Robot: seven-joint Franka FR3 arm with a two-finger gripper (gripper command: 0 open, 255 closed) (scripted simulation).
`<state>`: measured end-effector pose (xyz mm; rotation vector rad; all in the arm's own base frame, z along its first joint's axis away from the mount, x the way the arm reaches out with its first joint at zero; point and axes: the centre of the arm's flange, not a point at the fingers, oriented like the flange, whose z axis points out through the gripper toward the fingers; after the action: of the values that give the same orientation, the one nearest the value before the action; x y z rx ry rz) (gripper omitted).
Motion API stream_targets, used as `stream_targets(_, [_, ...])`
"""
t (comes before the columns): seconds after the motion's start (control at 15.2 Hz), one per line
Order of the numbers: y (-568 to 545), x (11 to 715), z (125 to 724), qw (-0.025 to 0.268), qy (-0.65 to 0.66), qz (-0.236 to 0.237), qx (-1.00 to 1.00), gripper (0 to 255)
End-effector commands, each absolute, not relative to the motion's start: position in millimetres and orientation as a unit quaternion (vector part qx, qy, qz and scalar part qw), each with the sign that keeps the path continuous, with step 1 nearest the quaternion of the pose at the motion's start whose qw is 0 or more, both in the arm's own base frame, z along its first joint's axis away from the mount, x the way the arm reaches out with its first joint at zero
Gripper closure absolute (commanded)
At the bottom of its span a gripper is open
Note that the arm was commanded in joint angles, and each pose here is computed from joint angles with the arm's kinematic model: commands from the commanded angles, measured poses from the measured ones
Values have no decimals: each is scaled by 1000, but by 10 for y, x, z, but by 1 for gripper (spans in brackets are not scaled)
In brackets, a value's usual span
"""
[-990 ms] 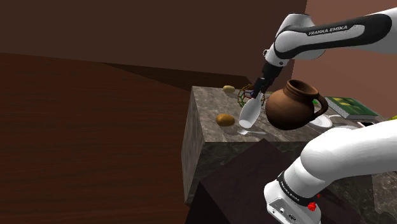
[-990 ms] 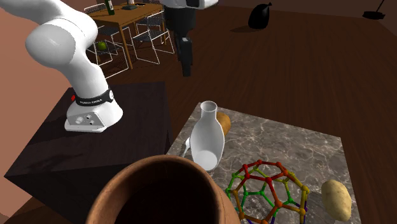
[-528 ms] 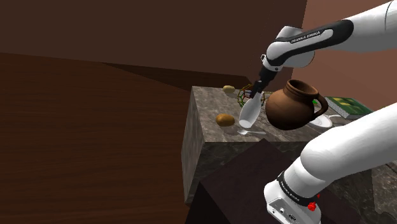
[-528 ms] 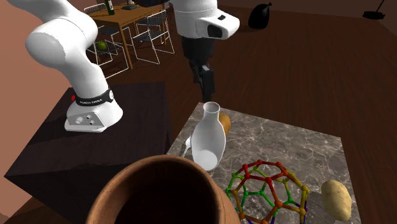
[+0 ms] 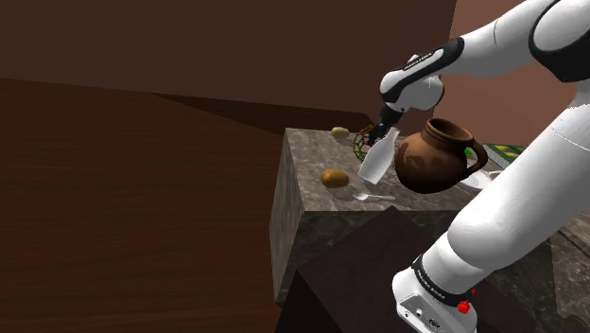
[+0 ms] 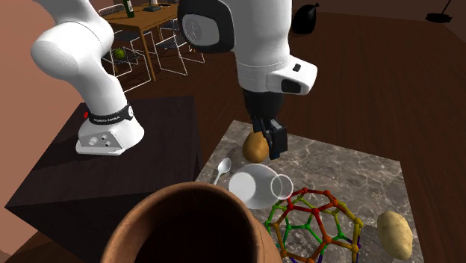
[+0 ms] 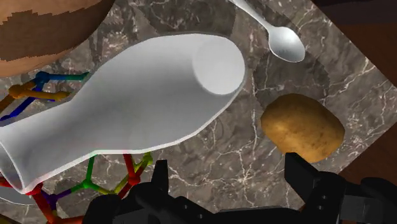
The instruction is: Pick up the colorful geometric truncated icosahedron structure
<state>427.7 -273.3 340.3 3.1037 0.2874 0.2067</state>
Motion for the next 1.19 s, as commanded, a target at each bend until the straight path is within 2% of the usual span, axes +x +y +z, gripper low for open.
stream_targets(0.0, [-2934, 4368, 3283, 12, 98, 74, 992, 0])
stream_targets(0.46, [-3567, 4823, 2899, 22, 117, 100, 988, 0])
stream_targets(1.12, [-3567, 4823, 2499, 22, 117, 100, 988, 0])
